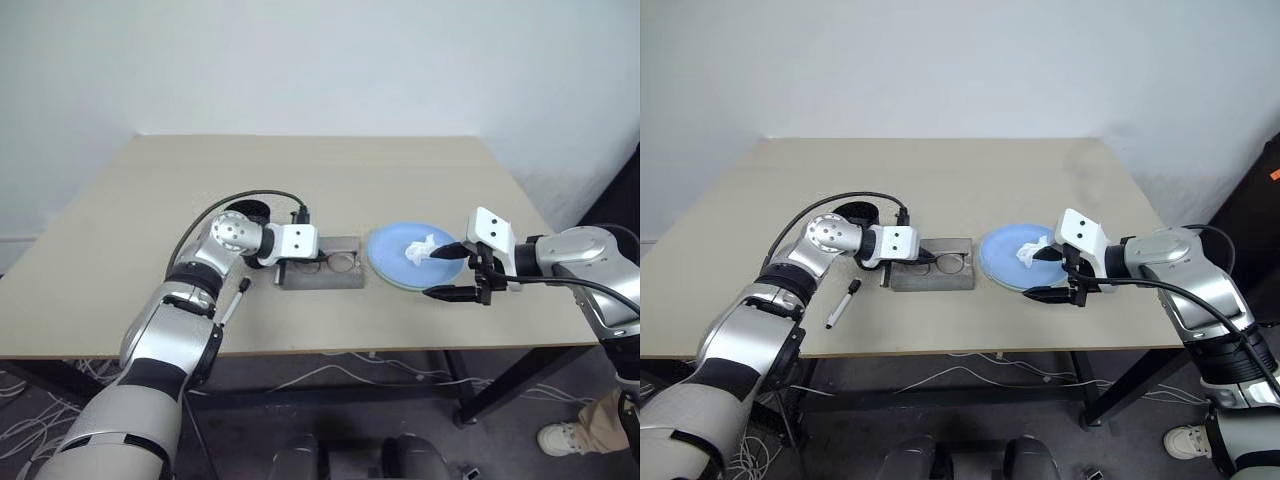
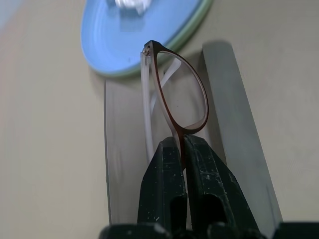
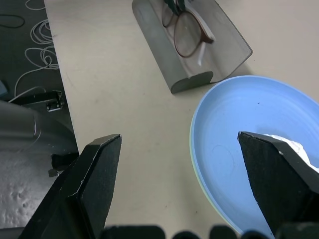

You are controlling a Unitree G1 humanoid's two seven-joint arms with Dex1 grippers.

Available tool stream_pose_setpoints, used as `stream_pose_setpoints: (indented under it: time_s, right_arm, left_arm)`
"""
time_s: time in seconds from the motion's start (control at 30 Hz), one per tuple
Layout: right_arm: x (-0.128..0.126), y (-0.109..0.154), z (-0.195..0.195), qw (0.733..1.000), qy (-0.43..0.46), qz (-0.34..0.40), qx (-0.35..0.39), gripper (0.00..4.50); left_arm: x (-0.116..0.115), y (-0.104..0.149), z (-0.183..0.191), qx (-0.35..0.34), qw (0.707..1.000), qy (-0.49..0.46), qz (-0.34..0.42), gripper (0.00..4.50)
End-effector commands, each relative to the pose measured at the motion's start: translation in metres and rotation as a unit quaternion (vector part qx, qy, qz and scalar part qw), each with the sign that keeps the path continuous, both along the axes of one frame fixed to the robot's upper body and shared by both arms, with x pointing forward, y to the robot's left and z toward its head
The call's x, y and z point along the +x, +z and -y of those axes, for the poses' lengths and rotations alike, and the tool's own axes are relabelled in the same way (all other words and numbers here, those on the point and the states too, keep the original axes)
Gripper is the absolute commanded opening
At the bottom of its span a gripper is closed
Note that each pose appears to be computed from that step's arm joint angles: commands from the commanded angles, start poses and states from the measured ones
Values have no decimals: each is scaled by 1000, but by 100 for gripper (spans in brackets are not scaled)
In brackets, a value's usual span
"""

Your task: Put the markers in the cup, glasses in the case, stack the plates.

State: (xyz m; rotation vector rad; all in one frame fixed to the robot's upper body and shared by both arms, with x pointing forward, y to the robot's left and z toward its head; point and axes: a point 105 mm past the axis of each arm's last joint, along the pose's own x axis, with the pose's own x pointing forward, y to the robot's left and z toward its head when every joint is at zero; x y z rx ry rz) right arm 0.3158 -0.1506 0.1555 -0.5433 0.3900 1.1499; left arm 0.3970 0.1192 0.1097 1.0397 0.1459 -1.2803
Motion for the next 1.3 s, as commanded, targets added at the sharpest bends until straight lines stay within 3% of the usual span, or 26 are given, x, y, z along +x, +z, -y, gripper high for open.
stream_pose_setpoints:
  time_s: [0.03,0.3,0.5,0.73,0.9,1.3]
  right_arm:
    - [1,15,-1,1000,6,29,8,406]
    - [0,15,-1,1000,6,30,7,406]
    - [0,14,-1,1000,5,29,5,406]
    - [1,13,-2,1000,8,28,6,406]
    - [1,13,-3,1000,8,29,6,406]
    - [1,12,-4,1000,8,29,8,406]
  left_arm:
    - [-3,-1,0,3,1000,-11,-4,2]
    - [-19,-18,8,-17,998,-42,-40,2]
    - [-24,-15,17,-45,995,-58,-67,2]
    - [-30,-9,12,-23,991,-84,-100,2]
    - [-28,-8,6,11,992,-84,-92,2]
    - [-19,-3,2,20,996,-61,-66,2]
